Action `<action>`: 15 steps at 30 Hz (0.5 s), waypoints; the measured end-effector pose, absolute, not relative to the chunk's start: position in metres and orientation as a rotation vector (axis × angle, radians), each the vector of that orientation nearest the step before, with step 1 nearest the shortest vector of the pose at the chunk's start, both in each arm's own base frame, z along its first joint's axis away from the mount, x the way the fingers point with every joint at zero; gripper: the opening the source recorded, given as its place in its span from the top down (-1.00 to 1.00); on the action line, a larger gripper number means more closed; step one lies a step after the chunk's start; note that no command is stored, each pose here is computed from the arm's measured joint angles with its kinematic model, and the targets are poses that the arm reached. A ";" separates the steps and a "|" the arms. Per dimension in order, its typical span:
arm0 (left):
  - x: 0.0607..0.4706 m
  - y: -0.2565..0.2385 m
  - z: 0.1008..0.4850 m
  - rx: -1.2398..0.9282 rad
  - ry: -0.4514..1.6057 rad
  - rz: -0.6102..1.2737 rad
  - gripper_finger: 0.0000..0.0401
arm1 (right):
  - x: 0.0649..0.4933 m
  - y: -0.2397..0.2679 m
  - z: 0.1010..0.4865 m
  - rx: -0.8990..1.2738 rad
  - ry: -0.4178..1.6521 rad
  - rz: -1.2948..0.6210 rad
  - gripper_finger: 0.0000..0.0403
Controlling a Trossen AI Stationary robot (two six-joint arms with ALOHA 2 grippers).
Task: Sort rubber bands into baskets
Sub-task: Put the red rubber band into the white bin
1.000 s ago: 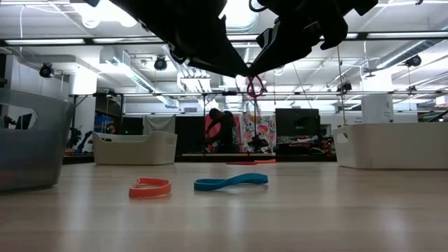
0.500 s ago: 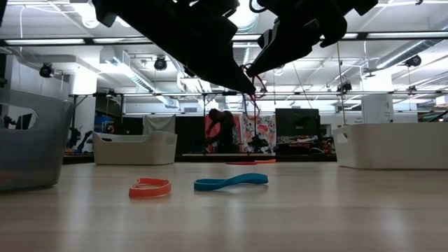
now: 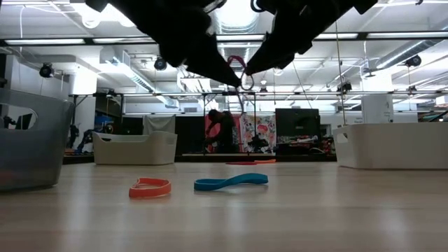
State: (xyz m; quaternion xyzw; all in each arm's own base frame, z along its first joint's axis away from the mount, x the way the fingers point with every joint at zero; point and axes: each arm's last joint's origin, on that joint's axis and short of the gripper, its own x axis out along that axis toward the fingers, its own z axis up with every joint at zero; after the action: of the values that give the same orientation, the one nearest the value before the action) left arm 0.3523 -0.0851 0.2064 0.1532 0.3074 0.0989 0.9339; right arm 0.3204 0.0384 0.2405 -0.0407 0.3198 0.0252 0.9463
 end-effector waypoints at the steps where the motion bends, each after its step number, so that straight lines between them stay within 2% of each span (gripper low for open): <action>1: 0.350 -0.084 0.208 0.324 0.641 0.200 1.00 | 0.320 0.038 0.242 -0.073 0.645 0.048 0.33; 8: 0.329 -0.068 0.226 0.347 0.754 0.198 1.00 | 0.307 0.037 0.266 0.001 0.573 0.027 0.06; 15: 0.299 -0.027 0.249 0.339 0.894 0.293 1.00 | 0.296 0.035 0.283 0.022 0.522 0.025 0.00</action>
State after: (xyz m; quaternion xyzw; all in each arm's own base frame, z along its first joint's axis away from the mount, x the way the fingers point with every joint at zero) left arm 0.2990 -0.0272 0.2490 0.1623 0.4287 0.1405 0.8776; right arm 0.2960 0.0352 0.2827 0.0109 0.2578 0.0121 0.9661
